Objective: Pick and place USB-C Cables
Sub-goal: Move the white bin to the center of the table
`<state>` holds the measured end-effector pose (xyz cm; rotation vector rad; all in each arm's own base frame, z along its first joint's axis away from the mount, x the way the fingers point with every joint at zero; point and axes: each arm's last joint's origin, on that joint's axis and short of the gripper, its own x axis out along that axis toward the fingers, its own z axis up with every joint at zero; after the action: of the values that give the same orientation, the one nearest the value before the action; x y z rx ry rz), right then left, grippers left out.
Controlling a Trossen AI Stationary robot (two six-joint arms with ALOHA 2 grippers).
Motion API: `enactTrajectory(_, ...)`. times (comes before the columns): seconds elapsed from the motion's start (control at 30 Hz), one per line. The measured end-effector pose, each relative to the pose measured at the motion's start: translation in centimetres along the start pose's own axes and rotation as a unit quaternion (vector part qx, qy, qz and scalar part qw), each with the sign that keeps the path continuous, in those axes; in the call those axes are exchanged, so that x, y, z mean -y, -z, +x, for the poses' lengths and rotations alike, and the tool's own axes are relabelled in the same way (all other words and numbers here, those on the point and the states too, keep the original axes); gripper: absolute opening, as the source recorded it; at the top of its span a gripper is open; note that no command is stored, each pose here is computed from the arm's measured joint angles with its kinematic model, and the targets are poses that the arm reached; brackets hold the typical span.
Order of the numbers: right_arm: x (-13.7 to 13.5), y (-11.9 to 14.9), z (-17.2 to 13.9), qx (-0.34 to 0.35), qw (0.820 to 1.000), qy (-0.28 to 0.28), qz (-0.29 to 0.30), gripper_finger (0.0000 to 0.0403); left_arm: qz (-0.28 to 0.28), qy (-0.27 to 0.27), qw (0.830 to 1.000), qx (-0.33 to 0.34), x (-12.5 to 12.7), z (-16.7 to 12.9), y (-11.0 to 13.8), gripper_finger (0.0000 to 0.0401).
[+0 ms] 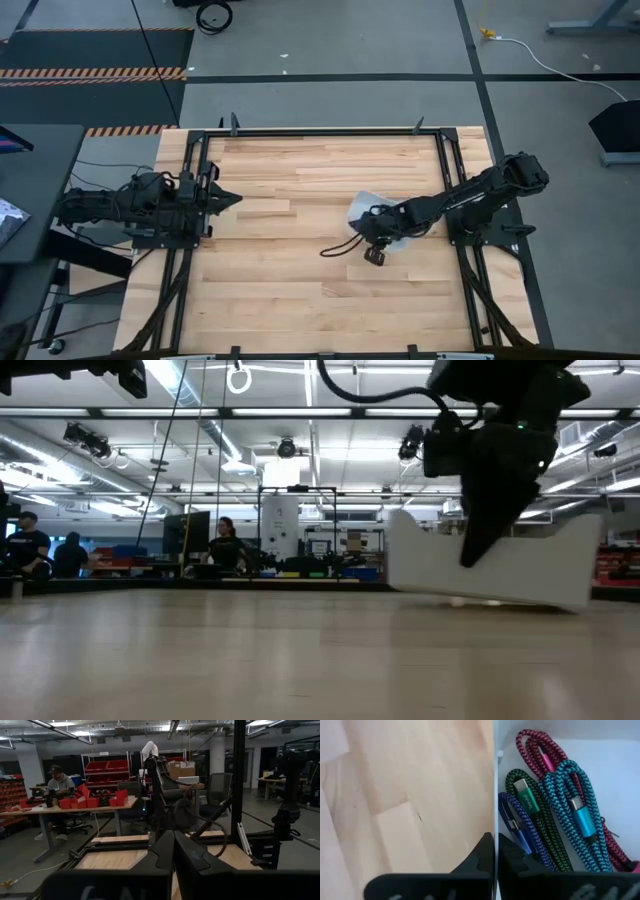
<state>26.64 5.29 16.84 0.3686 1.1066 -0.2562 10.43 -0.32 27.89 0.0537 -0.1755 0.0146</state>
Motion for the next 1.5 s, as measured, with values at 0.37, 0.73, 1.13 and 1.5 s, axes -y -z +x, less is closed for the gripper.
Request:
enactTrajectory(0.37,-1.3,-6.6,4.0,-0.039,0.987,0.025,-0.157,0.0005,-0.012,0.000,1.000,-0.001,0.0,0.0,0.0,0.0016)
enactTrajectory(0.73,-4.1,-13.6,7.1,-0.054,0.978,0.034,-0.200,0.0005,-0.028,0.001,0.999,-0.025,0.0,0.0,0.5,0.0016)
enactTrajectory(1.13,-6.2,-13.0,7.4,-0.071,0.975,0.031,-0.208,0.0006,-0.035,0.002,0.999,-0.026,0.1,0.0,0.5,0.0016)
enactTrajectory(1.5,-6.2,-13.0,7.3,-0.072,0.977,0.030,-0.200,0.0010,-0.032,0.002,0.999,-0.026,0.0,0.0,0.5,0.0016)
